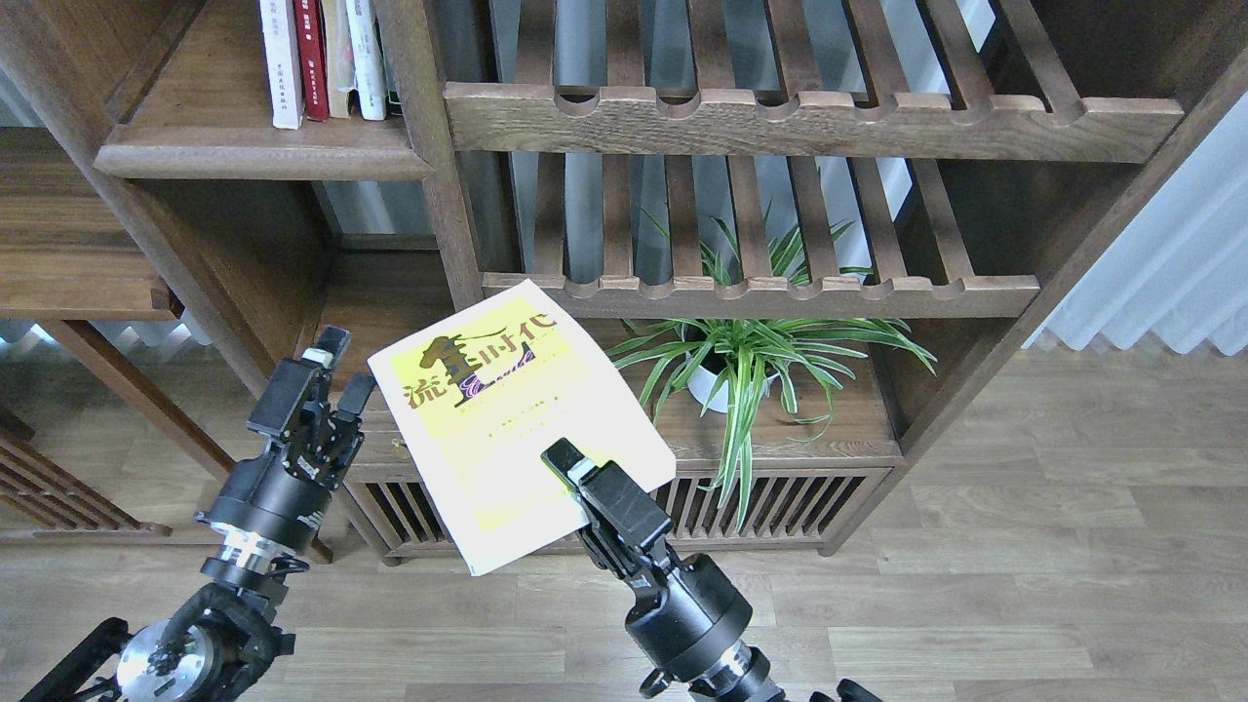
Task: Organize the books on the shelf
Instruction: 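Bring the left gripper up and grasp the yellow book's edge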
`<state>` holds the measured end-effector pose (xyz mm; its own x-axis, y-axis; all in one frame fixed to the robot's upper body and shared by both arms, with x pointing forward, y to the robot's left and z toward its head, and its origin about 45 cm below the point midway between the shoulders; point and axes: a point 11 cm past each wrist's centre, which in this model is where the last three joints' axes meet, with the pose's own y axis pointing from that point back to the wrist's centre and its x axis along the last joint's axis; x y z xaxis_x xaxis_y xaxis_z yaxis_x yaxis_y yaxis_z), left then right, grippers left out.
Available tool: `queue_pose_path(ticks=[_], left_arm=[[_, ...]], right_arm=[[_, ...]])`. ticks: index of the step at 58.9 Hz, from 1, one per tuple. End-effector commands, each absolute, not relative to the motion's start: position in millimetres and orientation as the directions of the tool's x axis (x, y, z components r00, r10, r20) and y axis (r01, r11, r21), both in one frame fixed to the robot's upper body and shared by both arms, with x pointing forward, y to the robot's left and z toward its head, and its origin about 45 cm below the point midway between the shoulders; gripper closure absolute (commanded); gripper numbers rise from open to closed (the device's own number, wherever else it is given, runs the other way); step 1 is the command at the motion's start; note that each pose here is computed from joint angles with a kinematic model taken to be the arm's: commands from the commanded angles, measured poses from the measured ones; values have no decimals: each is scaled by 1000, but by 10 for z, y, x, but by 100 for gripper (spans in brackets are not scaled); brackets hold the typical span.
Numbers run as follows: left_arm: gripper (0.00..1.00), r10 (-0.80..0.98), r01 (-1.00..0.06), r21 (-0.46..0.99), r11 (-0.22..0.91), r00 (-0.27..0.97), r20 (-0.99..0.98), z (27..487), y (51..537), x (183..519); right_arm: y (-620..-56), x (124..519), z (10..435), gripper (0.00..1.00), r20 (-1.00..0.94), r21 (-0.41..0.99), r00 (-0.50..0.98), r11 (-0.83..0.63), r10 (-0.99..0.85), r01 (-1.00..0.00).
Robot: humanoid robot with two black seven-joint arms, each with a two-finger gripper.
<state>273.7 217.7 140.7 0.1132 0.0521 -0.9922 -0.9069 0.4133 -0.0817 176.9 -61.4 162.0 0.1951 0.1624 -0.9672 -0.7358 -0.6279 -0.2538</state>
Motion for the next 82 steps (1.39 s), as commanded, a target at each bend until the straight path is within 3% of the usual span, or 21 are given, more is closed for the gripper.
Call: queue_pose_path(ticks=[1, 21, 30, 37, 47, 50, 82], left_arm=[[8, 46, -895, -87, 437, 119, -992, 1422, 2093, 2742], [11, 38, -858, -97, 504, 134, -990, 1456, 1874, 2750], [19, 34, -843, -99, 528, 137, -990, 1463, 1784, 2743], [42, 30, -830, -108, 548, 149, -988, 1496, 1708, 2762], [86, 20, -812, -111, 573, 150, -989, 1500, 1597, 2741], [92, 23, -809, -108, 578, 148, -989, 1491, 1594, 2731], [95, 95, -815, -42, 578, 119, -988, 1362, 1836, 2647]], right_arm=[[-613, 1768, 1613, 95, -968, -252, 194, -631, 161, -734], [-616, 1769, 1581, 95, -970, -243, 189, -634, 153, -735], [-617, 1769, 1576, 95, -970, -241, 188, -634, 152, -735], [-617, 1769, 1576, 95, -970, -241, 188, -634, 152, -735], [-618, 1765, 1573, 95, -971, -240, 186, -633, 152, -736], [-617, 1769, 1576, 95, -970, -241, 188, -634, 152, -735], [-727, 1926, 1573, 94, -969, -244, 212, -606, 125, -757]])
